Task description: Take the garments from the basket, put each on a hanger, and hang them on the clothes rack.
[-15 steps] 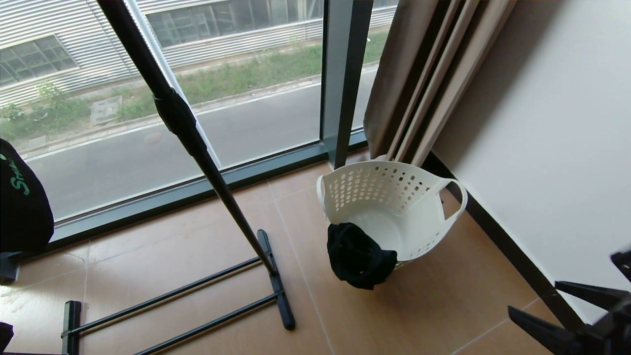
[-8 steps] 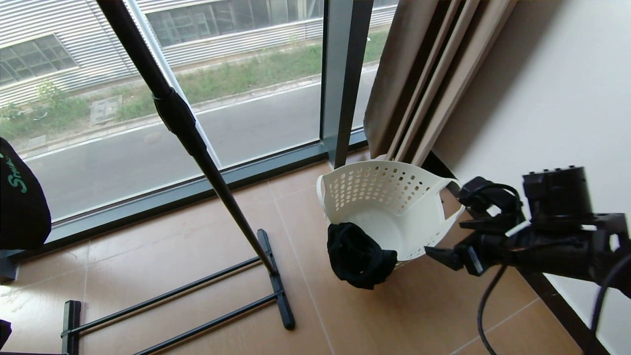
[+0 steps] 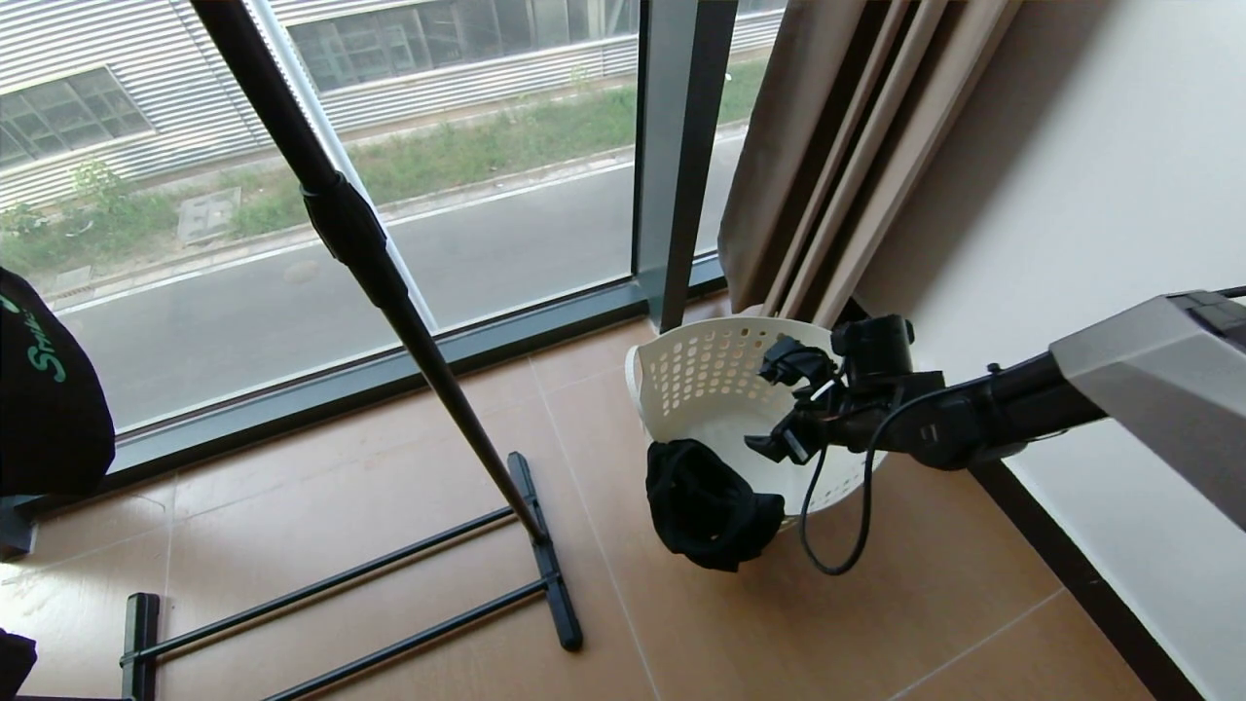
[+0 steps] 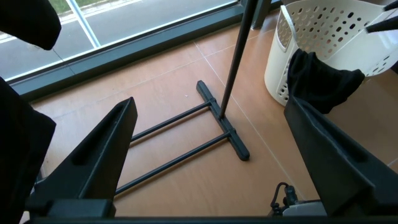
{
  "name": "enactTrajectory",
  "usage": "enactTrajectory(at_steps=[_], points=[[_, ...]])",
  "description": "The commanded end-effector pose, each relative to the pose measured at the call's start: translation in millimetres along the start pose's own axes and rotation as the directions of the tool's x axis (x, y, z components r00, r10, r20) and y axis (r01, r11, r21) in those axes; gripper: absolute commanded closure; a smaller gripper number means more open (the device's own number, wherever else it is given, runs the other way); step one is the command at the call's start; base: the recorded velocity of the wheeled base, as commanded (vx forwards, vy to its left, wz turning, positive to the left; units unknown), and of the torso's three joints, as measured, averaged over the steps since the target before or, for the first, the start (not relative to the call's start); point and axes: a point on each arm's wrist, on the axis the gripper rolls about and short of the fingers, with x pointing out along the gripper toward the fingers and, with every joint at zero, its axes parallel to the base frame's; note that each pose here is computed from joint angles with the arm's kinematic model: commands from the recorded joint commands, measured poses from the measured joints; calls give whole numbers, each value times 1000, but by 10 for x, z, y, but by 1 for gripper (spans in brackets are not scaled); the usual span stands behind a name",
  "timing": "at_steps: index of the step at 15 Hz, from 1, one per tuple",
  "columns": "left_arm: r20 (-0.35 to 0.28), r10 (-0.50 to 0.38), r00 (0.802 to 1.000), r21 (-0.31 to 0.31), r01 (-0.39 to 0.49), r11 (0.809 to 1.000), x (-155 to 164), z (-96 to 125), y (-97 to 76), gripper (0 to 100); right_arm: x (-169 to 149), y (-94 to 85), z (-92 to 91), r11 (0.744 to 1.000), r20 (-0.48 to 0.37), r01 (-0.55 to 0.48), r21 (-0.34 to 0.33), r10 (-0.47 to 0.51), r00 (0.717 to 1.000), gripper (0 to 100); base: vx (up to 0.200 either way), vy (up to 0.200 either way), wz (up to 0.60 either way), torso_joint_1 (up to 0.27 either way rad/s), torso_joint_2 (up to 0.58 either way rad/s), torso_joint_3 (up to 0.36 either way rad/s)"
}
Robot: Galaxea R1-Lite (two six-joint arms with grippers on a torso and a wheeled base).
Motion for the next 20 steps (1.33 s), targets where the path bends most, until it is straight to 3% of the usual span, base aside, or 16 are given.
enactTrajectory(at_steps=[1, 7, 14, 20], points=[[0, 0, 1000, 0, 0, 1000, 0, 0, 0, 0, 397, 86, -253, 1000, -59, -29, 2, 29, 998, 0, 0, 0, 0, 0, 0, 0], [0, 0, 1000, 0, 0, 1000, 0, 0, 0, 0, 591, 122, -229, 998, -30, -55, -8, 55, 998, 0, 0, 0, 0, 0, 0, 0], [0, 0, 1000, 1, 0, 1000, 0, 0, 0, 0, 746, 254, -197, 991, 3, -109, -73, 110, 994, 0, 0, 0, 0, 0, 0, 0], [-1, 0, 1000, 1, 0, 1000, 1, 0, 0, 0, 892, 257, -219, 989, 12, -103, -105, 105, 994, 0, 0, 0, 0, 0, 0, 0]])
